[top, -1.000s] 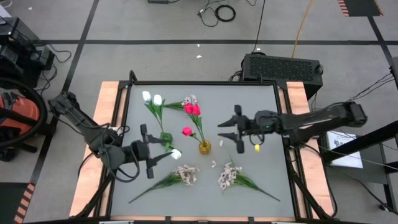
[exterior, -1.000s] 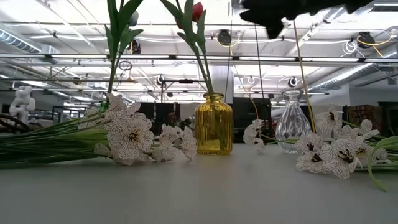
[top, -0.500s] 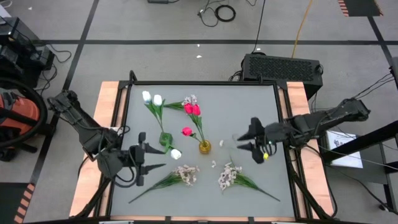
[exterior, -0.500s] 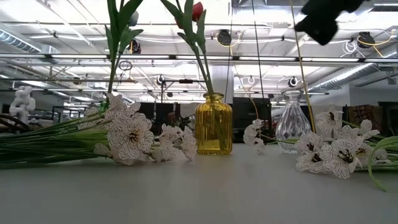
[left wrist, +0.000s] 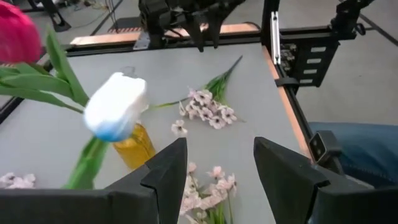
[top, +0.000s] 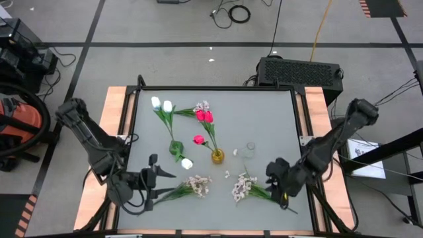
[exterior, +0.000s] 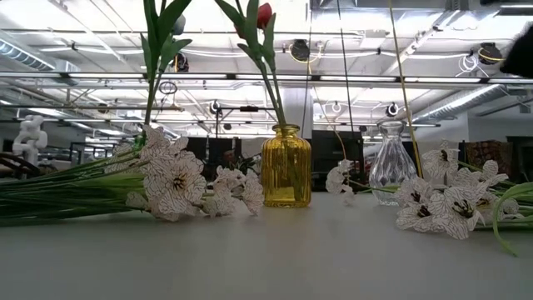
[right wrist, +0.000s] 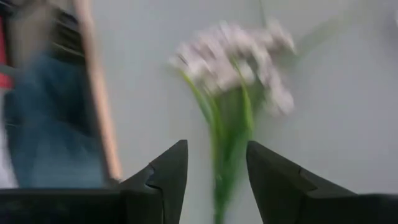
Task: Sort flowers into vase by color
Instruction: Put the bottom right white flowers into the transparent flower vase
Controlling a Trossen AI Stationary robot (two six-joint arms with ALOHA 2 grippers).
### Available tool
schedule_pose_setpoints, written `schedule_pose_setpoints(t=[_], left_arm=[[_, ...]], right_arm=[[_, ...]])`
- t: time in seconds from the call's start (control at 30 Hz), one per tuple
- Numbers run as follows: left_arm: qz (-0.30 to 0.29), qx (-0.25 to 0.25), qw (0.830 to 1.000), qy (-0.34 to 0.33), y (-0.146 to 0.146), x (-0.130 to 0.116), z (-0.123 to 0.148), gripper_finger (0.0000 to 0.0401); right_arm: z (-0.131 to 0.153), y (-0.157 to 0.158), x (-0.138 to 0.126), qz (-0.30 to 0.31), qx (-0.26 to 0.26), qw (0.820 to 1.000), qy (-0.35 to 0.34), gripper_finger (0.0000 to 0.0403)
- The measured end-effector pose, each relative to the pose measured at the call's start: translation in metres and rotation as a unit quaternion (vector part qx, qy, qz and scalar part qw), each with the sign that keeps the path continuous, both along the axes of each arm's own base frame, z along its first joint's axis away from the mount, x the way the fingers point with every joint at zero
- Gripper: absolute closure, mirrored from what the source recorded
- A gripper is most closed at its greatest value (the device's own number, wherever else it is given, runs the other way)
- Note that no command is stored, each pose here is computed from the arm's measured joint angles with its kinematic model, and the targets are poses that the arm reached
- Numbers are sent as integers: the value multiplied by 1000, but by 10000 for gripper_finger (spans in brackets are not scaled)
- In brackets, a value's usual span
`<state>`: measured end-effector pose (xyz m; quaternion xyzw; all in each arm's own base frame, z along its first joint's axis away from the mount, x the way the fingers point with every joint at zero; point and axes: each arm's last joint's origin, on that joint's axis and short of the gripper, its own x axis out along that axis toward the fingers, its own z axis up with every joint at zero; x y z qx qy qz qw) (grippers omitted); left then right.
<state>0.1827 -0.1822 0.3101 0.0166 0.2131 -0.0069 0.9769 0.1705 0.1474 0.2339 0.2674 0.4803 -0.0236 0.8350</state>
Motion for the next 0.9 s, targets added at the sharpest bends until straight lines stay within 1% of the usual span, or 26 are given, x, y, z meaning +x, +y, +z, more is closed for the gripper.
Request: schedule_pose_setpoints(t=[0.1,0.2,0.4,0.53,0.63,0.77,0.9], left_arm=[[-4,8,1000,7,-5,2,-6,207],[-4,16,1000,15,-9,4,-11,207],[1,20,999,27,-15,9,-21,207],[4,20,999,33,-17,11,-25,207],[7,21,999,37,-18,12,-28,207],[7,25,999,41,-20,13,-31,207],[13,18,999,45,-21,14,-34,207]], right_arm=[[-19,11,-4,-15,-26,998,57,243],[-36,19,-4,-20,-52,994,94,225],[-58,27,2,-16,-88,988,124,170],[-67,33,8,-8,-92,989,117,145],[-73,38,13,0,-86,991,107,140],[-80,42,17,11,-89,991,101,145],[-85,48,23,26,-116,986,113,152]])
